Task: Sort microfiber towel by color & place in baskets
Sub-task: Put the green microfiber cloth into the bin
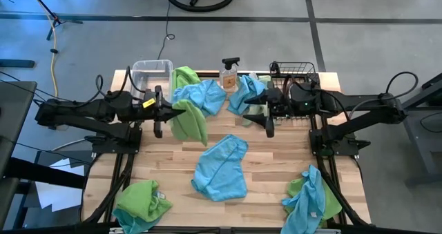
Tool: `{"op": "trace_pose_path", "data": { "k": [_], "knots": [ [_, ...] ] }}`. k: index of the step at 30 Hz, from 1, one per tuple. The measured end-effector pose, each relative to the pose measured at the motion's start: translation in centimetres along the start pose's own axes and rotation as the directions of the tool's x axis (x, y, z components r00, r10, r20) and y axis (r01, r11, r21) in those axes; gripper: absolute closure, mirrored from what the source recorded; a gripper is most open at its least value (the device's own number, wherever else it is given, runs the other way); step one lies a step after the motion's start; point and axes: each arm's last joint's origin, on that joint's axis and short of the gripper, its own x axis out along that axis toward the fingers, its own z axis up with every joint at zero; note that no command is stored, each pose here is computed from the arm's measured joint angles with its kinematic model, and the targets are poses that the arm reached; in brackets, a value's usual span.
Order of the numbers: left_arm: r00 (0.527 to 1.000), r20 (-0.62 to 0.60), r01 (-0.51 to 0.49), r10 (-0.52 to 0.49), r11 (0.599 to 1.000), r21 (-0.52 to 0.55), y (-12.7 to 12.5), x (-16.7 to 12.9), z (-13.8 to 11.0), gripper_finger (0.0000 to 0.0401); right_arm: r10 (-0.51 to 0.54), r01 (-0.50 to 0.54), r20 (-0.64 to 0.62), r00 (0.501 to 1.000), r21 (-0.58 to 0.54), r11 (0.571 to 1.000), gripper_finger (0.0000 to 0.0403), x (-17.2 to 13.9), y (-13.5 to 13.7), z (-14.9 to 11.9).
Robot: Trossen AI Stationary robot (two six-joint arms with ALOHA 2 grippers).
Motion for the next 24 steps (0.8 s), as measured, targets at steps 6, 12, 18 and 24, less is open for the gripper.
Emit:
{"op": "trace_pose_path", "data": {
  "k": [6,12,18,24],
  "knots": [
    [0.982,0.017,-0.187,0.187,0.982,-0.009,0.5,0.1,-0.1,0.0401,-0.095,0.095,0.012,0.995,-0.033,0.995,0.0148,0.0,-0.3,0.0],
    [0.906,-0.03,-0.42,0.421,0.907,0.034,1.6,-1.3,1.8,0.0401,-0.153,0.153,0.02,0.988,-0.051,0.987,0.0148,0.0,-0.4,0.1],
    [0.703,-0.074,-0.692,0.707,0.704,0.16,3.8,-3.7,5.2,0.0401,-0.221,0.222,0.029,0.975,-0.079,0.972,0.0148,-0.1,-0.6,0.1],
    [0.462,0.0,-0.859,0.887,0.447,0.248,5.8,-5.5,7.4,0.0401,-0.237,0.239,0.029,0.971,-0.088,0.967,0.0148,0.0,-1.1,0.1]
  ]
}}
